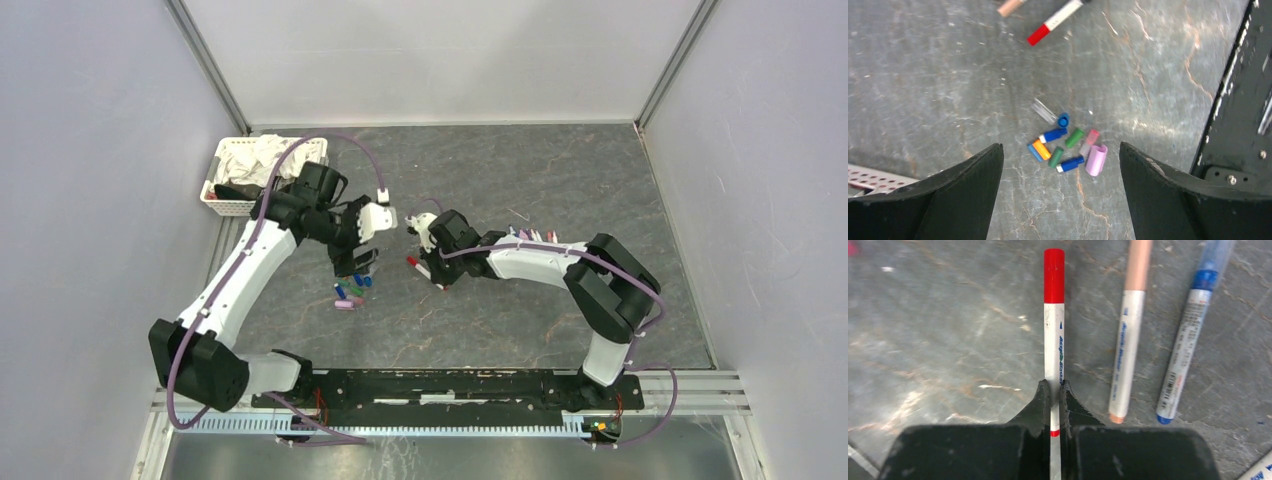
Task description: Open the pen caps
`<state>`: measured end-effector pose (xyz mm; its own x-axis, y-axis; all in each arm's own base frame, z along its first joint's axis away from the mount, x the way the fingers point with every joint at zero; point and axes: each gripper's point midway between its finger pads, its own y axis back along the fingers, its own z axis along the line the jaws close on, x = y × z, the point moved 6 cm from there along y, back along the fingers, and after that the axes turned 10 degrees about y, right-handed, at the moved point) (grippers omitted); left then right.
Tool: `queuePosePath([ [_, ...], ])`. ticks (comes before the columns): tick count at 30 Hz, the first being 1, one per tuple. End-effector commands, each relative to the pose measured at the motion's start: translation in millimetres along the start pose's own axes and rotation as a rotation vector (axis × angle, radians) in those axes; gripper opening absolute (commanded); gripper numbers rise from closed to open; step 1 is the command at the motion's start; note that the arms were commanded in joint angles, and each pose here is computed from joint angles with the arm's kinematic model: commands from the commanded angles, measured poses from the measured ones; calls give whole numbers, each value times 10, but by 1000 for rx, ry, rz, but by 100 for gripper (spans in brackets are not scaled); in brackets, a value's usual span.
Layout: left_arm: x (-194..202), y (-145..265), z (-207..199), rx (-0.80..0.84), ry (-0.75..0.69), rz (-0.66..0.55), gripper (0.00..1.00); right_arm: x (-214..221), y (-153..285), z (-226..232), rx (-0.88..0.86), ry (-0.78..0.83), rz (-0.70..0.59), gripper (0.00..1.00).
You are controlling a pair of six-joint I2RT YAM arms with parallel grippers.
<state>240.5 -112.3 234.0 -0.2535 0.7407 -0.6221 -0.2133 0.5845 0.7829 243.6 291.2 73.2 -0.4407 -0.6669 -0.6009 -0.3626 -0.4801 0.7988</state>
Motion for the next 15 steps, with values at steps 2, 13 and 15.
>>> queuePosePath([
  [2,157,-73,-181,91,-196,-10,89,-524,358,173,-274,-4,-160,0],
  [13,267,-256,-365,185,-323,32,84,-644,666,581,-801,28,-229,0],
  [15,285,-283,-405,206,-329,40,83,-658,700,615,-843,33,-240,0],
])
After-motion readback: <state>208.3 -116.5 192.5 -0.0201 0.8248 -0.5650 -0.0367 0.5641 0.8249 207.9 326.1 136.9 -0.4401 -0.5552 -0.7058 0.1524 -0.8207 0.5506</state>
